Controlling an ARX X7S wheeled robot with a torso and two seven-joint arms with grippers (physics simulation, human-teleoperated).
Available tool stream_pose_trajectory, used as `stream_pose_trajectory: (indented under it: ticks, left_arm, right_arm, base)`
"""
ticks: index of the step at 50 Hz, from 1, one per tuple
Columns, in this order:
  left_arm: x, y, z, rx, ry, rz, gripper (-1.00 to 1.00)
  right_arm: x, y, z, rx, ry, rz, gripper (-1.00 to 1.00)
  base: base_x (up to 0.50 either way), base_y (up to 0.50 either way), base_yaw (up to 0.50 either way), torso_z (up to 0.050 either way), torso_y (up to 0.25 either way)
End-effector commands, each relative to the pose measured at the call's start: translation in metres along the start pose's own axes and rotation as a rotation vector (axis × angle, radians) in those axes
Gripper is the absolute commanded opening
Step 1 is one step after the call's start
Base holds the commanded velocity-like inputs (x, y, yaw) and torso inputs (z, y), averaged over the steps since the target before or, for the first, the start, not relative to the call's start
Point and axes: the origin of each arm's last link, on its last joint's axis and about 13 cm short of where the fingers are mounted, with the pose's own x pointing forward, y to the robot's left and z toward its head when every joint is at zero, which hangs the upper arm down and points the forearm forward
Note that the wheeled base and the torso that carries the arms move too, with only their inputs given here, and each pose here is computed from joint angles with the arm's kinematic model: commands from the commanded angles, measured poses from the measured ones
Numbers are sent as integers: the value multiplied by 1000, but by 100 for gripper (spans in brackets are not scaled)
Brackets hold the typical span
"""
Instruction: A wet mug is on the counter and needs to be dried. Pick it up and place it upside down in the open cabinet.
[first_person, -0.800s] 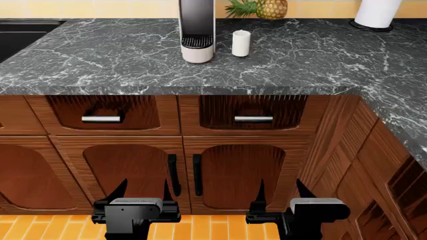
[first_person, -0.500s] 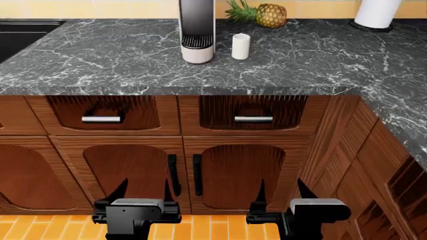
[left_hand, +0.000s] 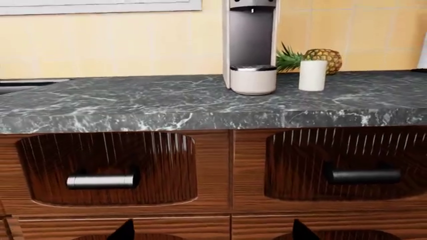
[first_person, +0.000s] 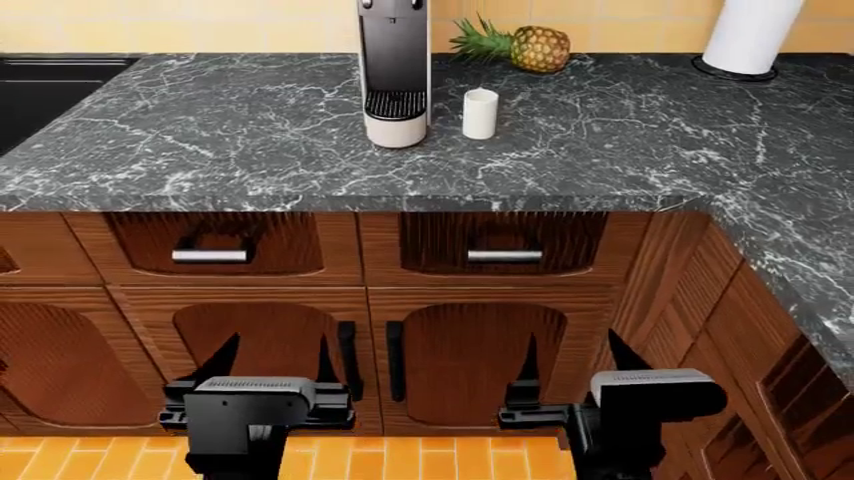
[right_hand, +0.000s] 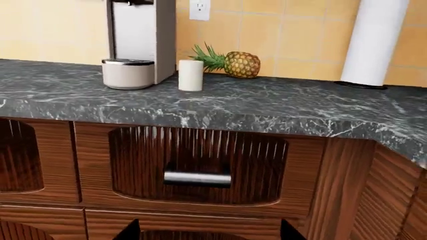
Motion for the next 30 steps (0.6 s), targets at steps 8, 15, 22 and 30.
stream_pose_trajectory:
  ticks: [8, 15, 22, 30]
  left_arm:
    - [-9, 2, 31, -19, -42, -7, 100]
    - [-12, 3, 33, -19, -53, 1, 100]
    - [-12, 3, 33, -20, -57, 7, 100]
    - [-12, 3, 34, -18, -62, 15, 100]
  right_arm:
    - [-5, -5, 31, -8, -57, 38, 100]
    - [-8, -5, 32, -10, -72, 42, 100]
    - [-8, -4, 32, -13, -71, 36, 100]
    - [-7, -5, 32, -14, -68, 29, 100]
  base:
    - [318, -92, 0, 50, 0]
    - [500, -135, 0, 50, 0]
    - [500, -73, 0, 50, 0]
    - [500, 0, 0, 50, 0]
